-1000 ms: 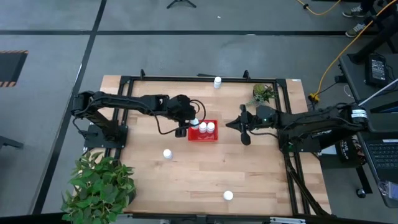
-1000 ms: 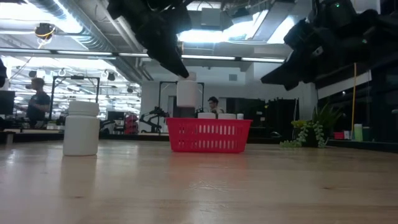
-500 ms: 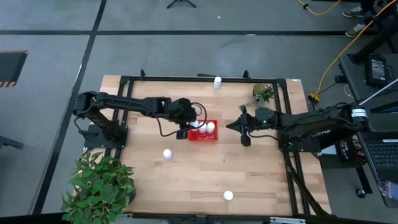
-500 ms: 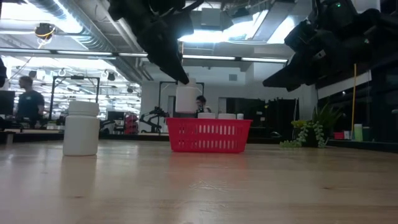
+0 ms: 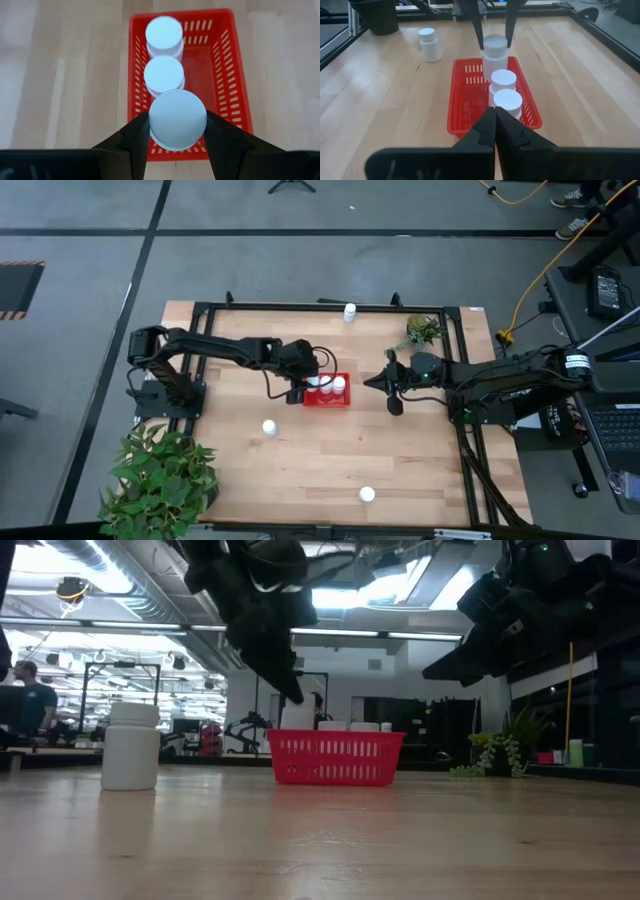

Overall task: Pick and place pill bottles into a basket
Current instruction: Put the white pill bottle into the red basket

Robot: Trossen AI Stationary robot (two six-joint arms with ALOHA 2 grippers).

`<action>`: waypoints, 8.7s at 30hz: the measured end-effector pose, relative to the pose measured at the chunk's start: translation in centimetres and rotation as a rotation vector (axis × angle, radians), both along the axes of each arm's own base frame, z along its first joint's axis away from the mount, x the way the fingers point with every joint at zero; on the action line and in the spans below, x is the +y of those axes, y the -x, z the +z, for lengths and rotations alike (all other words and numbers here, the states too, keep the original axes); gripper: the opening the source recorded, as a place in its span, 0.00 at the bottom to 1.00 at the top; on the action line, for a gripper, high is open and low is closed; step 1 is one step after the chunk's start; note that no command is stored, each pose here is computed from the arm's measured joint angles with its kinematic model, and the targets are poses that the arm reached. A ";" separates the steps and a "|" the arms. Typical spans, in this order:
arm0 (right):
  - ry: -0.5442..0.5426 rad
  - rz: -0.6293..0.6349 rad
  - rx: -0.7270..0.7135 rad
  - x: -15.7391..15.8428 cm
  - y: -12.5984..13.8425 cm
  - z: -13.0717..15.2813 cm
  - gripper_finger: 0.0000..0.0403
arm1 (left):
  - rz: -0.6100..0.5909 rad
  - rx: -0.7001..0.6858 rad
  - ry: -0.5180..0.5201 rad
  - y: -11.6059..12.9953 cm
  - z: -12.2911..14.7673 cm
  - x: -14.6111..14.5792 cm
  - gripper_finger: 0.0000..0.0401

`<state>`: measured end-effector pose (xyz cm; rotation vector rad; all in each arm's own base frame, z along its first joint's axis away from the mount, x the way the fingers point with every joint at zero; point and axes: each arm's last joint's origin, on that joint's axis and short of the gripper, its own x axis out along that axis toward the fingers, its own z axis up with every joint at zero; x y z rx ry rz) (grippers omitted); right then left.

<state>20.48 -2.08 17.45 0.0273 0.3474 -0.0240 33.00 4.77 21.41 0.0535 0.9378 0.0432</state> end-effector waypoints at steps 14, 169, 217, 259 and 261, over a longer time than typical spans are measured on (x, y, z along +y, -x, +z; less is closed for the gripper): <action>0.000 0.000 0.000 0.0 0.0 0.0 0.01 | 0.006 0.013 -0.010 -0.6 -1.2 0.7 0.38; -0.031 0.037 0.019 1.0 0.0 -0.2 0.01 | 0.063 -0.024 -0.027 -0.7 -2.9 2.1 0.47; 0.036 0.013 0.009 2.6 -0.1 -0.1 0.01 | 0.059 -0.396 -0.144 11.0 4.0 -1.6 0.05; -0.225 -0.180 0.526 24.0 -2.5 7.6 0.00 | -0.010 -0.637 0.016 12.8 0.5 -3.5 0.02; -0.252 -0.191 0.531 25.2 -2.8 8.2 0.00 | -0.010 -0.637 0.016 12.8 0.5 -3.5 0.02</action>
